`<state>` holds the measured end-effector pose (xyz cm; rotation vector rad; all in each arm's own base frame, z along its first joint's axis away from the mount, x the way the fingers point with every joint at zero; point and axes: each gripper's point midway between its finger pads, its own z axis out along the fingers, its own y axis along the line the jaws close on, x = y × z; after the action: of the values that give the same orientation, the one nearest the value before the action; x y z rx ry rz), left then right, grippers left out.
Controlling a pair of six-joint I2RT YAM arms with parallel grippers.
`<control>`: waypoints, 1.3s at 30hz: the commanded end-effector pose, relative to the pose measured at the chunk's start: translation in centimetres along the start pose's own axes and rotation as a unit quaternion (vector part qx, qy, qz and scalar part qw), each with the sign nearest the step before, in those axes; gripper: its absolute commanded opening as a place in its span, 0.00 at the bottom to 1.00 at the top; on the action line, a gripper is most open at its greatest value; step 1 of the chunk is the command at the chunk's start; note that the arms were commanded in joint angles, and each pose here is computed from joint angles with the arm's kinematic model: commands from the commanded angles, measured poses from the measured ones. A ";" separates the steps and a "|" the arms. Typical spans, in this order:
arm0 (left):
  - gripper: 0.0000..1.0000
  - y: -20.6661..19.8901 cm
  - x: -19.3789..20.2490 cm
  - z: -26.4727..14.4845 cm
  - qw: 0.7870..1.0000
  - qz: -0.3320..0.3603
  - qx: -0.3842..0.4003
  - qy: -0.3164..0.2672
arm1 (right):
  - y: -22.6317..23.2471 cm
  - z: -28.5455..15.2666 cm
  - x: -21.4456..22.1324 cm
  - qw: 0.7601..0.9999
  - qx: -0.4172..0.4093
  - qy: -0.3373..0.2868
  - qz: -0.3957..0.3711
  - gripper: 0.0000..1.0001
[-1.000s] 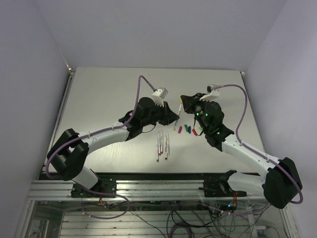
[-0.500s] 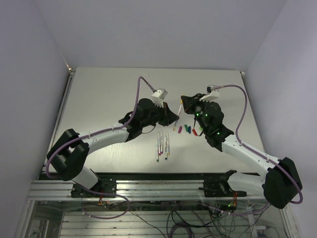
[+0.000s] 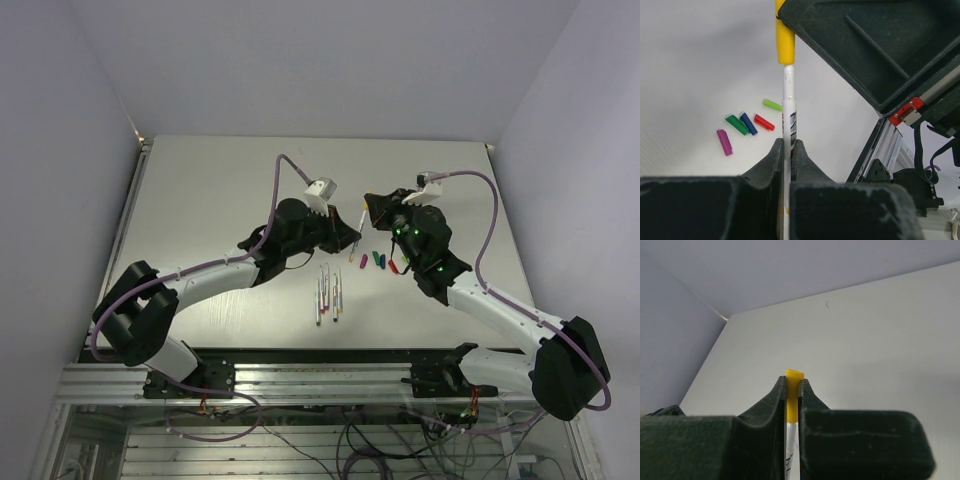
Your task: Insert the pens into the pen caps
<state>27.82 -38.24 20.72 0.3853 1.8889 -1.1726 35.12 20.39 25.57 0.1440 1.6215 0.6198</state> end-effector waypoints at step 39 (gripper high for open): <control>0.07 1.2 -13.9 -2.4 0.966 -0.026 -0.029 -0.257 | -0.9 -3.9 13.2 0.955 -0.076 0.275 -0.079 0.00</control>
<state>30.02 -36.40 19.35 0.2163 1.9310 -1.0755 33.97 23.94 22.34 -0.1234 1.7516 0.7104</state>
